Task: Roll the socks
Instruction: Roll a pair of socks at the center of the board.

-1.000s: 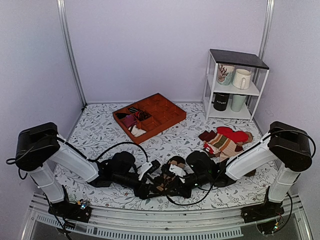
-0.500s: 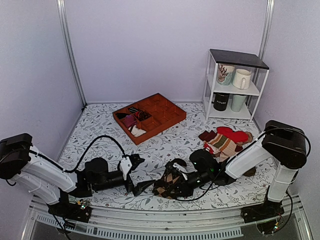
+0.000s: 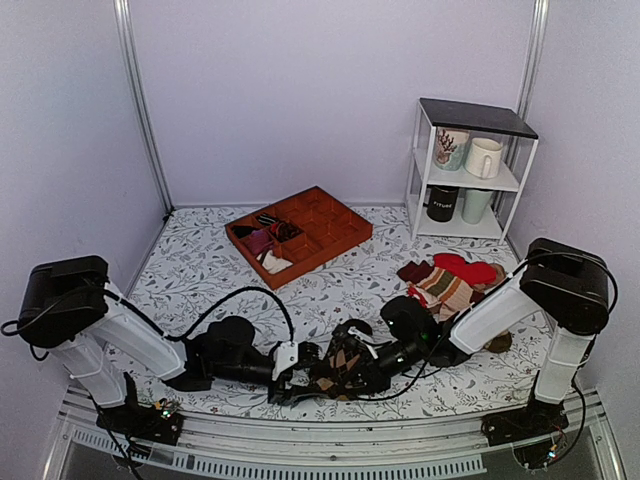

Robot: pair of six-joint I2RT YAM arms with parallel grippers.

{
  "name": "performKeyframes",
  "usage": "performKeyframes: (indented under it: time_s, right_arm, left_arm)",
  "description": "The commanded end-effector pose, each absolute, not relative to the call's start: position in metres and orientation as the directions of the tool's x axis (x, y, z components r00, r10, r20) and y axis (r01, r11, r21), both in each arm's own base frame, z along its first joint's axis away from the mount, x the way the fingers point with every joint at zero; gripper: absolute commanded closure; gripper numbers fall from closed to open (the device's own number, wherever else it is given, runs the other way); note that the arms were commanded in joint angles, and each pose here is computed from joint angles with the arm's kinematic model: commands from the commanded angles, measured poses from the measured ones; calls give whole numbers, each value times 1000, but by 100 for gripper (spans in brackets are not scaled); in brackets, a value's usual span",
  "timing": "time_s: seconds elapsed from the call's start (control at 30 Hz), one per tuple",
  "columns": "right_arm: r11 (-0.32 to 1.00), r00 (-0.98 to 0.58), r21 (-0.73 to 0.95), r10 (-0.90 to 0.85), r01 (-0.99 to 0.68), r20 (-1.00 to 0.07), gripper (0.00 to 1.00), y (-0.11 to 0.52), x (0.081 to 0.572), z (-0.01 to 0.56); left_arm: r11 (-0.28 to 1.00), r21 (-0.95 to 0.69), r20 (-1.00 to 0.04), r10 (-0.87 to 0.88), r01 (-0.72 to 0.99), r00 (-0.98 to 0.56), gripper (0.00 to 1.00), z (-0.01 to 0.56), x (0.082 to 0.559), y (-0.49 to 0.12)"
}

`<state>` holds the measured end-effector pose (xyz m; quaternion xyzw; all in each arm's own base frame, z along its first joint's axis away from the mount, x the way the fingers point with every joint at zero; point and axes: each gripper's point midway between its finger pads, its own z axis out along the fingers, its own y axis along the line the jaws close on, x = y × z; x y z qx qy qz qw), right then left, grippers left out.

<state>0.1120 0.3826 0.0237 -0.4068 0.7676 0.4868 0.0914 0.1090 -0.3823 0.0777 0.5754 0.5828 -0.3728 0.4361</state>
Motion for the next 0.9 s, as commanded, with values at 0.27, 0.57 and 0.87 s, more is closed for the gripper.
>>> performKeyframes:
  time_s: [0.27,0.57,0.87]
  right_arm:
    - [378,-707,689,-650,-619,-278,89,335,91,-37]
    - [375,-705,691,-654,-617,-274,89,334,90,-37]
    - [372,-701,696,-662,-614,-265,89,333,88,-40]
  left_arm:
    - [28,-20,-896,444,999,-30,41,38,94,-377]
    - [80,29,-892,451,996,-10,40,31,107,-379]
    - [83,40,-897,441,996,-1,42,32,108,-381]
